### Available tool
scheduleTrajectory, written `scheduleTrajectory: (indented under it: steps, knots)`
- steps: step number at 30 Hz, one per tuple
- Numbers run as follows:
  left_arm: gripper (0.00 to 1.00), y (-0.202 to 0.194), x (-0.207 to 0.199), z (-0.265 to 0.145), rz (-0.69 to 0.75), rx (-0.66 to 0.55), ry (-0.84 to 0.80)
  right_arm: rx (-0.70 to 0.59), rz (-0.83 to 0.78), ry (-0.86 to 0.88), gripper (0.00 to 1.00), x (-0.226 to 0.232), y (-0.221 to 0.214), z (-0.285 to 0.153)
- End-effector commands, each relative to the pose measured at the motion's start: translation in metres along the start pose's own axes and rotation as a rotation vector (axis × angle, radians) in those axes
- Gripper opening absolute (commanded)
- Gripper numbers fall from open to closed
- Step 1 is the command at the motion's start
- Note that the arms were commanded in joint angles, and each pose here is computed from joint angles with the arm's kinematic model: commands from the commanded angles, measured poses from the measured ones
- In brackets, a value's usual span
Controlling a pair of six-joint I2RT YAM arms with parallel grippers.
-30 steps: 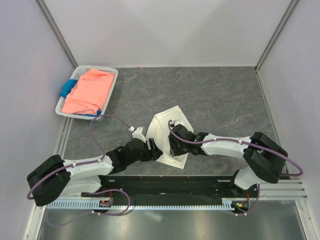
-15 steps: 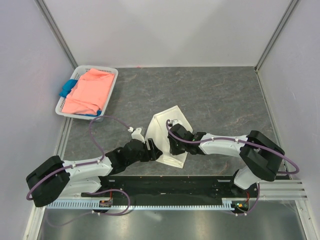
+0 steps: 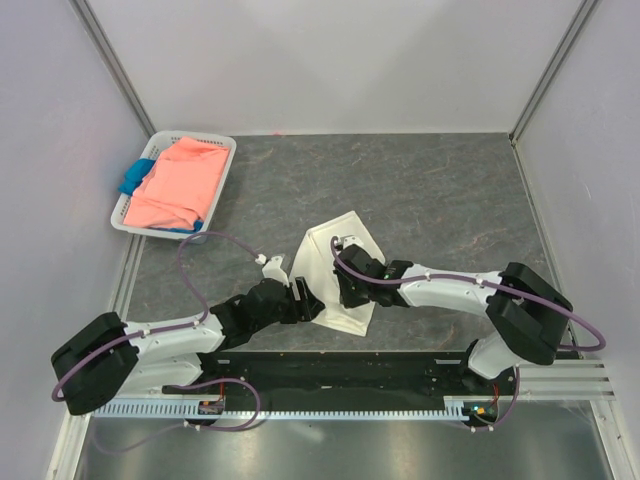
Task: Fold the napkin, place the utensils inside, and roll it up
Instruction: Fold the napkin
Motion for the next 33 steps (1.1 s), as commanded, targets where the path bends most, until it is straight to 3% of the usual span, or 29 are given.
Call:
scheduleTrajectory:
  steps: [1, 8, 20, 28, 33]
  knots:
    - [0.78, -0.007, 0.012, -0.003, -0.001, 0.019, 0.071, -0.063, -0.005, 0.006, 0.19, 0.008, 0.012, -0.025]
    - [0.79, -0.009, 0.015, -0.005, 0.0, 0.021, 0.075, -0.026, 0.047, 0.019, 0.32, 0.001, -0.006, -0.043]
    - [0.79, -0.007, 0.013, -0.005, 0.005, 0.014, 0.073, 0.102, 0.108, 0.017, 0.42, -0.003, -0.044, -0.05]
    - [0.79, -0.006, 0.012, -0.005, 0.012, 0.011, 0.071, 0.133, 0.121, 0.002, 0.44, -0.004, -0.049, -0.043]
    - [0.79, -0.006, 0.014, -0.004, 0.013, 0.008, 0.082, 0.146, 0.114, 0.009, 0.39, -0.003, -0.051, -0.042]
Point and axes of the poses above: each gripper's point midway between its finger pads, its own z axis out along the fingers, its own x axis along the line the jaws close on, y = z × x, the point moved 10 cm from there along -z, back along the fingers, and after that the axes turned 1 degree about -z, right-handed, at the moved point
